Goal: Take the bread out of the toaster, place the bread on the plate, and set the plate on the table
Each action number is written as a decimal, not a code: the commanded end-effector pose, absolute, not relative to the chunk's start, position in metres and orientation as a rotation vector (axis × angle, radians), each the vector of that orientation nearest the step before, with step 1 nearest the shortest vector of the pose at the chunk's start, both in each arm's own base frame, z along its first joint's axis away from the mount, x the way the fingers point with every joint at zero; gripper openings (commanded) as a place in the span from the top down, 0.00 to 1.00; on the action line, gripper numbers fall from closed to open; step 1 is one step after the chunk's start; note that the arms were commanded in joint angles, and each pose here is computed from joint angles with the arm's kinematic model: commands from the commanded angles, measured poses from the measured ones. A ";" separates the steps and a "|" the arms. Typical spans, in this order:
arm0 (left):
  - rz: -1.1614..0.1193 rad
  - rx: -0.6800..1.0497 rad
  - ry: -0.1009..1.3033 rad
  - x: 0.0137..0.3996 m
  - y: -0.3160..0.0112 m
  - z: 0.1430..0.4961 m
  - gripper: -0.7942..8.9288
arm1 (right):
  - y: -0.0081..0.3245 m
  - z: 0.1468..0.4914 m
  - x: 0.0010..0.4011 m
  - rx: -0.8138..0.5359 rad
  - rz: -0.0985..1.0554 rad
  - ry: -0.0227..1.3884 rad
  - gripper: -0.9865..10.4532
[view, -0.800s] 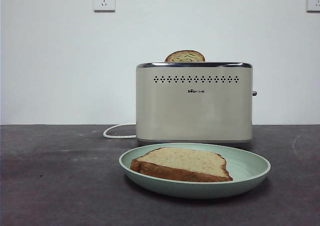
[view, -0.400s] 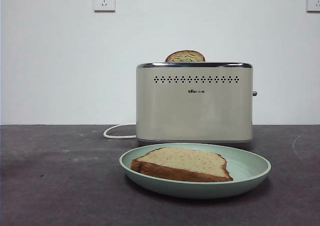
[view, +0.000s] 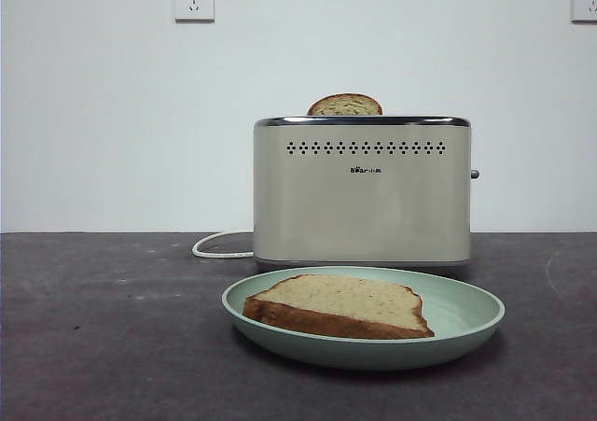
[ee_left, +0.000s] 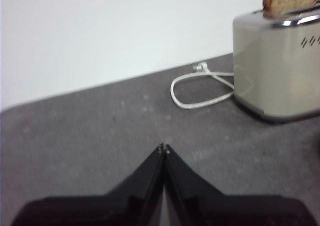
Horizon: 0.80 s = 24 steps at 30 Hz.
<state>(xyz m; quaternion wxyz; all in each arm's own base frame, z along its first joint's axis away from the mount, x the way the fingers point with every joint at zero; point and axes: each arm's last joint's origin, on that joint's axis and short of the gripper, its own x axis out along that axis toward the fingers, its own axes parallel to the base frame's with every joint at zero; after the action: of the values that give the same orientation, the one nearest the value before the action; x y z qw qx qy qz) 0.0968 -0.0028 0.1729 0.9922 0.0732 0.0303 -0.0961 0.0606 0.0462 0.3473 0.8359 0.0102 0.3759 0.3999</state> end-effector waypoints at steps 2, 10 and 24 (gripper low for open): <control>-0.172 0.062 0.114 0.097 -0.002 0.153 0.92 | 0.046 0.347 0.061 0.022 0.846 0.792 0.91; -0.175 0.028 0.152 0.096 -0.002 0.149 0.92 | 0.046 0.347 0.061 0.022 0.846 0.792 0.91; -0.173 0.028 0.153 0.096 -0.002 0.149 0.92 | 0.046 0.347 0.061 0.022 0.846 0.791 0.91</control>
<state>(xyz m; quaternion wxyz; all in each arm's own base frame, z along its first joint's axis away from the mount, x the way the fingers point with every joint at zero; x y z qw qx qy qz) 0.0956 -0.0024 0.1527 0.9932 0.0194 0.0726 -0.0886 0.0606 0.0462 0.3473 0.8359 0.0102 0.3759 0.3999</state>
